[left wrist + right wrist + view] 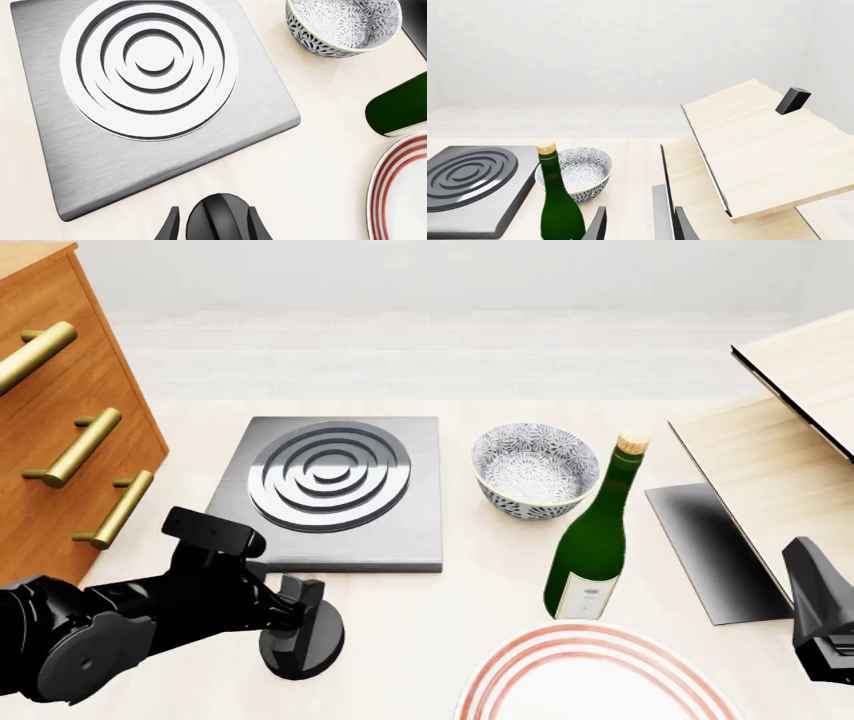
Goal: Turn on the stove.
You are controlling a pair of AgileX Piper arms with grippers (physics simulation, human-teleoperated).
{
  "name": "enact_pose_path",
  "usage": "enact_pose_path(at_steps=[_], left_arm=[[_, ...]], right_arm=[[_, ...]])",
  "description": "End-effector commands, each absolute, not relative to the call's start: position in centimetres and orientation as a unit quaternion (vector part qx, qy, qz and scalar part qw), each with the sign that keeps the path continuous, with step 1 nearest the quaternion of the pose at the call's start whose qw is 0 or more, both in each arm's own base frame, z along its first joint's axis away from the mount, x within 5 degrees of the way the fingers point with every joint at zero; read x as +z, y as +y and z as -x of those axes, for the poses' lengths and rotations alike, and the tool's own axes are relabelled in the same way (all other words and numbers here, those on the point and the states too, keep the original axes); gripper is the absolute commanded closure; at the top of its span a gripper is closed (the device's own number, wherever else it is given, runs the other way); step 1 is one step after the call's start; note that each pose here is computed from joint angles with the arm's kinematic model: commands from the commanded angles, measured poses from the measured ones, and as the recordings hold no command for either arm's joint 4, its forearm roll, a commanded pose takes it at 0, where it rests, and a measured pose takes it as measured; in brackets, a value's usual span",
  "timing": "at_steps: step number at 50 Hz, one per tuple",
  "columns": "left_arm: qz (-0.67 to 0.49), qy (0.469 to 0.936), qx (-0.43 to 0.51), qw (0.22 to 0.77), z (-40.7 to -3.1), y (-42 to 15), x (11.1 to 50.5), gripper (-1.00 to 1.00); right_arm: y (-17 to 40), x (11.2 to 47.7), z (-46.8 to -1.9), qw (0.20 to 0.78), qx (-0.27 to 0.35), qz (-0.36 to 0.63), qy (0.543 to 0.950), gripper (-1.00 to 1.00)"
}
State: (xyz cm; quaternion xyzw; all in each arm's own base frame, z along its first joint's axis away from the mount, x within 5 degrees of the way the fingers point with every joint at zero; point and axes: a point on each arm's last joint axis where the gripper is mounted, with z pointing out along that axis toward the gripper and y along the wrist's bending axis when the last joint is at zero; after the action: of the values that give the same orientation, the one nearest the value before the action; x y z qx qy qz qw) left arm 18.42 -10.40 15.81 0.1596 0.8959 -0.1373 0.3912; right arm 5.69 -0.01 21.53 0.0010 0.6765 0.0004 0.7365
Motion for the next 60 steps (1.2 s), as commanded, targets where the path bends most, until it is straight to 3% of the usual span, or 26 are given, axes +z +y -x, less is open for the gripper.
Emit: enact_pose_path(at_steps=[1,39,60], left_arm=[[-0.165,0.898,-0.132,0.386,-18.6,-10.4,14.9,-1.0],[-0.162,0.908,-0.133,0.364,-18.7,-10.9,12.4,-1.0],[-0.143,0.905,-0.118,0.383,-19.0,-9.3,14.0,-1.0]], right_arm=[[0.0,21.5,-5.7,0.736,0.0,-0.001,0.676,-1.0],[0.0,21.5,-5.7,0.736,0.0,-0.001,0.676,-1.0],[0.0,21.5,-5.7,0.736,0.0,-0.001,0.677,-1.0]])
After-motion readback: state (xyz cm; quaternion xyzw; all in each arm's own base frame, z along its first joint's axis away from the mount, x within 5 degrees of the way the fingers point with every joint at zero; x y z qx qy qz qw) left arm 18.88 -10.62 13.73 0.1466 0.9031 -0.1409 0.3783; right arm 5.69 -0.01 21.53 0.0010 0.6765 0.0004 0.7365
